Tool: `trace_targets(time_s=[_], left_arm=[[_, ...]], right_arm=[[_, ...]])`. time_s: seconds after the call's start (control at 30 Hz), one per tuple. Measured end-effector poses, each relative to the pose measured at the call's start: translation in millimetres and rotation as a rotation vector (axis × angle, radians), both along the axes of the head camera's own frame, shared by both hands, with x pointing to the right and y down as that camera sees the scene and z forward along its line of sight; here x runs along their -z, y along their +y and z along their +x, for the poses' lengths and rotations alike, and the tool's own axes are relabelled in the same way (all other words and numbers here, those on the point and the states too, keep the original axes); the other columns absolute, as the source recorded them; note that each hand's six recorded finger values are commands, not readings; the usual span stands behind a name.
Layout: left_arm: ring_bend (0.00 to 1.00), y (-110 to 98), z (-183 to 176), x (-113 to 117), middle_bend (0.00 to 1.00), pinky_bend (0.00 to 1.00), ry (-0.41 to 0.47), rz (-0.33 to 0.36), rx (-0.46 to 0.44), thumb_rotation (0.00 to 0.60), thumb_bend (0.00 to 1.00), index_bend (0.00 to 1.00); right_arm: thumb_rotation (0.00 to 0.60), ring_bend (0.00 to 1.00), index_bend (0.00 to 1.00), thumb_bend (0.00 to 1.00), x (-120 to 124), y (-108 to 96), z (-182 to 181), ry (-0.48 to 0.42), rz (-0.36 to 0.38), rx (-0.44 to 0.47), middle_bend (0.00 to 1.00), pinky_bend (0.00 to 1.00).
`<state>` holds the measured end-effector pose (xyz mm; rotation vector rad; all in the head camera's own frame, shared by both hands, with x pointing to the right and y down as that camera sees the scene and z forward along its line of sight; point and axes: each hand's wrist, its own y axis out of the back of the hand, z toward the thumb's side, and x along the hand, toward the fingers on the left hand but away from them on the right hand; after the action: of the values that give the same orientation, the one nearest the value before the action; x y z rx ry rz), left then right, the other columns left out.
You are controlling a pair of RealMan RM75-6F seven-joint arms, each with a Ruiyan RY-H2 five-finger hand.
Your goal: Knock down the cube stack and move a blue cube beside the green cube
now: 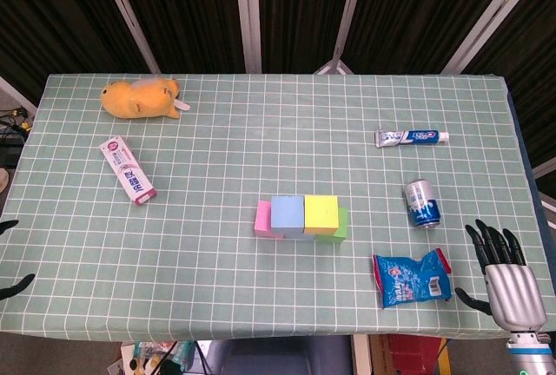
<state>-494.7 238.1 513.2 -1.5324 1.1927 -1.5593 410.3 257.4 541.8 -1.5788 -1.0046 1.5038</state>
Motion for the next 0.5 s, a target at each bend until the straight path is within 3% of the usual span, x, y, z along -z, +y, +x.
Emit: trace_targets(time_s=[0.27, 0.5], left_arm=[[0.00, -0.5, 3.5, -2.0, 0.00, 0.00, 0.001, -0.004, -0.009, 0.600, 0.13, 0.21], [0.00, 1.1, 4.5, -3.5, 0.00, 0.00, -0.004, -0.013, -0.014, 0.600, 0.13, 0.21]], right_arm=[[0.600, 0.08, 0.00, 0.14, -0.5, -0.8, 3.2, -0.003, 0.004, -0.026, 0.01, 0.03], [0.600, 0.08, 0.00, 0.14, 2.4, 0.5, 3.5, -0.063, -0.013, -0.040, 0.01, 0.03]])
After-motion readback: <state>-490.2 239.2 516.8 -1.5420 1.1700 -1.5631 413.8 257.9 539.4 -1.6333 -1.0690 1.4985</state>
